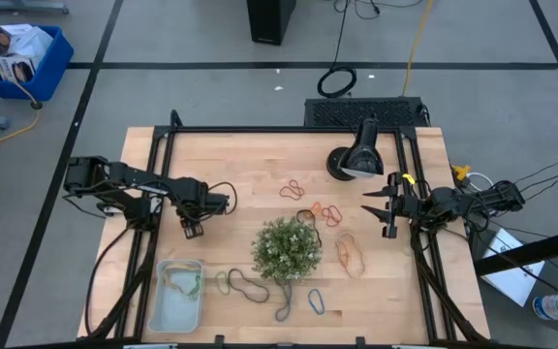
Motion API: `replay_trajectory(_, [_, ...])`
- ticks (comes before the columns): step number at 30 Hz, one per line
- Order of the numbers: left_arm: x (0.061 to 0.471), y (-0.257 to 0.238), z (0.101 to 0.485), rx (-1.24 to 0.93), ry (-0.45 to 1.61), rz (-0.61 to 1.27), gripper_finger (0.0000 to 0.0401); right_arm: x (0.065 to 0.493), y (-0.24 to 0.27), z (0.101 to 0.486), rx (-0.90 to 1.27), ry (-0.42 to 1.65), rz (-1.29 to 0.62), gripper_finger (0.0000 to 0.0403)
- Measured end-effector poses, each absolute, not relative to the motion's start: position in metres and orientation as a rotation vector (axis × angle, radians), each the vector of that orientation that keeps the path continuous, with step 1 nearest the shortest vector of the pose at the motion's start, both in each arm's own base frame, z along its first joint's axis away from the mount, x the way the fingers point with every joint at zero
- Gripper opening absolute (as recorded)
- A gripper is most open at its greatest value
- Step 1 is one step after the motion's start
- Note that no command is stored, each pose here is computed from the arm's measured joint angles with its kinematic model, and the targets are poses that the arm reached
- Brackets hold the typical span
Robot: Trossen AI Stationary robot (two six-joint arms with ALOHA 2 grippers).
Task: Pick and place rubber bands into bin
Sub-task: Put the left orange rubber band into the blue bin
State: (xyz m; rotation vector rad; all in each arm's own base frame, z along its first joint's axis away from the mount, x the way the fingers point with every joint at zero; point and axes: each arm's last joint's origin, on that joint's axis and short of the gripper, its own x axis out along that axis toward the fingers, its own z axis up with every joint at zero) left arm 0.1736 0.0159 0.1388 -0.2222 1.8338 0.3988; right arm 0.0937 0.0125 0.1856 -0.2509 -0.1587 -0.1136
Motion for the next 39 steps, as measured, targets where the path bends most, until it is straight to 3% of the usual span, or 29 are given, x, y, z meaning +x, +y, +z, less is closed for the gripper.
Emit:
replay_trajectory(16, [0.177, 0.015, 0.138, -0.233, 1.805, 0.349, 0.0161, 0.094, 0.013, 0.186, -0.251, -0.159, -0.114, 0.0146])
replay_trajectory(27, [0.182, 0.015, 0.119, -0.234, 1.925, 0.344, 0.0158, 0.094, 0.013, 0.186, -0.251, -0.158, -0.113, 0.0146])
replay_trajectory(30, [0.182, 0.015, 0.12, -0.234, 1.925, 0.343, 0.0136, 0.094, 0.013, 0.186, -0.251, -0.158, -0.113, 0.0146])
replay_trajectory(39, [0.182, 0.016, 0.12, -0.221, 1.907, 0.399, 0.0018, 0.094, 0.013, 0.186, -0.251, -0.158, -0.113, 0.0146])
